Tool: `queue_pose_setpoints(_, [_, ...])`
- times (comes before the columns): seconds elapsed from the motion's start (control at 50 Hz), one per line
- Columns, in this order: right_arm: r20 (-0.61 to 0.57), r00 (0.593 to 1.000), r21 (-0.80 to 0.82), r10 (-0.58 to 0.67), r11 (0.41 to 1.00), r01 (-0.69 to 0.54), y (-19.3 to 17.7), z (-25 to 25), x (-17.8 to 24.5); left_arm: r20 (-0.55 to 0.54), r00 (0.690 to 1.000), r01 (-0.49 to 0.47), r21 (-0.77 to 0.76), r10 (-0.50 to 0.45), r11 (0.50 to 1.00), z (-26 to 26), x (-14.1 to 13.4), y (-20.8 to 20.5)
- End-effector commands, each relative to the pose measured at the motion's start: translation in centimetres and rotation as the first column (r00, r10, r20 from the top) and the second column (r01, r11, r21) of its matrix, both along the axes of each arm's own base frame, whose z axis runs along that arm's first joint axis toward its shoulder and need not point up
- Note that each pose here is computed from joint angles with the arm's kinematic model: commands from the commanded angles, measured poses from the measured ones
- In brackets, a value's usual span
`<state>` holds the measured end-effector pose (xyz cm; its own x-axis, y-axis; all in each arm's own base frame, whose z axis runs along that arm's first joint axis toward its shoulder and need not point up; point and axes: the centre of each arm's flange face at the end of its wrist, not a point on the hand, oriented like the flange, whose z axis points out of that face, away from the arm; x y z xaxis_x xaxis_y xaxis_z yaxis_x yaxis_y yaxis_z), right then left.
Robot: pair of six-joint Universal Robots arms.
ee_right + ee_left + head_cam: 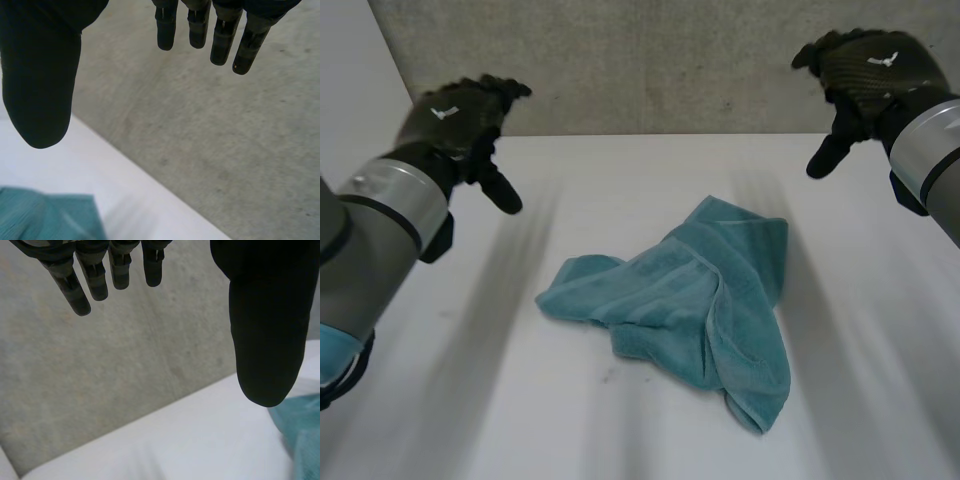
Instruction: Fold the laundry
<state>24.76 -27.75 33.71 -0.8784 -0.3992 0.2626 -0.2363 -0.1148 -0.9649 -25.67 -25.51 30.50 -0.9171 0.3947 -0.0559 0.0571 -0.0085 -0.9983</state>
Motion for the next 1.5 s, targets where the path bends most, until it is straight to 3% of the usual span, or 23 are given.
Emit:
queue_pose_setpoints(0.02, [-0.133,0.988,0.097,0.072,0.993,-0.059,1.0,-1.3,0.1,0.036,0.987,0.153,0.086,-0.157,0.984,-3.4,-3.2,0.8])
queue_pose_setpoints(0.16, [-0.179,0.982,0.194,0.056,0.981,-0.021,0.9,-3.0,-1.1,0.083,0.928,0.355,0.111,-0.364,0.928,-5.7,-6.8,2.0])
queue_pose_setpoints(0.2, [-0.195,0.980,0.260,0.026,0.965,0.027,0.3,-4.8,-2.6,0.138,0.874,0.452,0.118,-0.465,0.884,-7.3,-8.8,3.1])
queue_pose_setpoints(0.22, [-0.195,0.980,0.260,0.025,0.965,0.027,0.3,-4.8,-2.6,0.139,0.874,0.452,0.119,-0.466,0.884,-7.3,-8.9,3.1])
queue_pose_setpoints(0.26, [-0.208,0.978,0.311,-0.017,0.947,0.083,-0.3,-6.6,-4.4,0.205,0.816,0.527,0.119,-0.541,0.841,-9.3,-10.8,4.2])
queue_pose_setpoints(0.32, [-0.212,0.977,0.367,-0.025,0.925,0.103,-0.2,-8.3,-5.6,0.239,0.790,0.553,0.119,-0.564,0.825,-10.3,-11.6,4.6])
queue_pose_setpoints(0.42, [-0.192,0.981,0.434,-0.016,0.896,0.100,0.3,-10.4,-7.2,0.353,0.712,0.614,0.107,-0.607,0.782,-14.0,-13.6,5.4])
queue_pose_setpoints(0.56, [-0.157,0.988,0.510,-0.002,0.856,0.083,1.1,-13.5,-9.0,0.394,0.681,0.631,0.112,-0.618,0.767,-16.1,-14.3,5.6])
queue_pose_setpoints(0.72, [-0.086,0.995,0.515,0.059,0.857,-0.006,1.9,-15.3,-8.6,0.383,0.731,0.614,-0.010,-0.564,0.789,-14.1,-14.8,4.7])
queue_pose_setpoints(0.76, [-0.060,0.996,0.523,0.064,0.852,-0.023,2.2,-15.7,-8.3,0.384,0.752,0.595,-0.048,-0.536,0.802,-13.1,-14.7,4.5])
queue_pose_setpoints(0.8, [-0.032,0.997,0.534,0.065,0.845,-0.038,2.4,-15.9,-7.8,0.382,0.799,0.538,-0.110,-0.464,0.836,-11.4,-14.1,4.0])
queue_pose_setpoints(0.82, [-0.032,0.997,0.534,0.065,0.845,-0.038,2.4,-15.9,-7.8,0.382,0.799,0.538,-0.110,-0.464,0.836,-11.3,-14.1,4.0])
queue_pose_setpoints(0.86, [0.060,0.995,0.547,0.080,0.831,-0.100,3.0,-15.6,-6.0,0.375,0.841,0.473,-0.157,-0.391,0.867,-10.1,-13.3,3.5])
queue_pose_setpoints(0.92, [0.166,0.983,0.564,0.078,0.810,-0.160,3.0,-15.6,-4.3,0.373,0.861,0.433,-0.183,-0.345,0.883,-9.0,-12.5,3.3])
queue_pose_setpoints(1.02, [0.275,0.960,0.620,0.062,0.751,-0.226,2.9,-17.0,-2.0,0.378,0.869,0.403,-0.172,-0.318,0.899,-8.8,-11.2,2.9])
queue_pose_setpoints(1.16, [0.321,0.943,0.658,0.089,0.695,-0.290,2.4,-18.9,2.1,0.375,0.884,0.366,-0.179,-0.281,0.913,-8.1,-9.9,2.2])
queue_pose_setpoints(1.2, [0.319,0.945,0.657,0.068,0.703,-0.272,1.7,-19.1,2.6,0.372,0.889,0.354,-0.187,-0.267,0.916,-7.7,-9.6,1.9])
queue_pose_setpoints(1.24, [0.304,0.952,0.585,0.021,0.785,-0.204,-1.4,-17.8,3.0,0.361,0.906,0.314,-0.216,-0.223,0.925,-6.8,-9.0,0.8])
queue_pose_setpoints(1.26, [0.304,0.952,0.584,0.021,0.785,-0.204,-1.4,-17.7,3.0,0.361,0.906,0.313,-0.216,-0.222,0.925,-6.8,-9.0,0.8])
queue_pose_setpoints(1.3, [0.303,0.952,0.409,0.033,0.898,-0.161,-4.8,-12.9,3.5,0.334,0.936,0.206,-0.271,-0.109,0.940,-4.8,-7.6,-1.2])
queue_pose_setpoints(1.32, [0.303,0.952,0.408,0.033,0.899,-0.161,-4.8,-12.9,3.5,0.333,0.937,0.205,-0.271,-0.108,0.940,-4.8,-7.6,-1.3])
queue_pose_setpoints(1.36, [0.278,0.957,0.189,0.084,0.972,-0.140,-7.3,-6.8,3.7,0.289,0.957,0.082,-0.326,0.016,0.942,-2.3,-6.0,-2.7])
queue_pose_setpoints(1.5, [0.195,0.955,-0.045,0.226,0.974,-0.221,-6.2,2.5,4.3,0.228,0.971,0.016,-0.375,0.076,0.927,1.1,-4.7,-1.1])
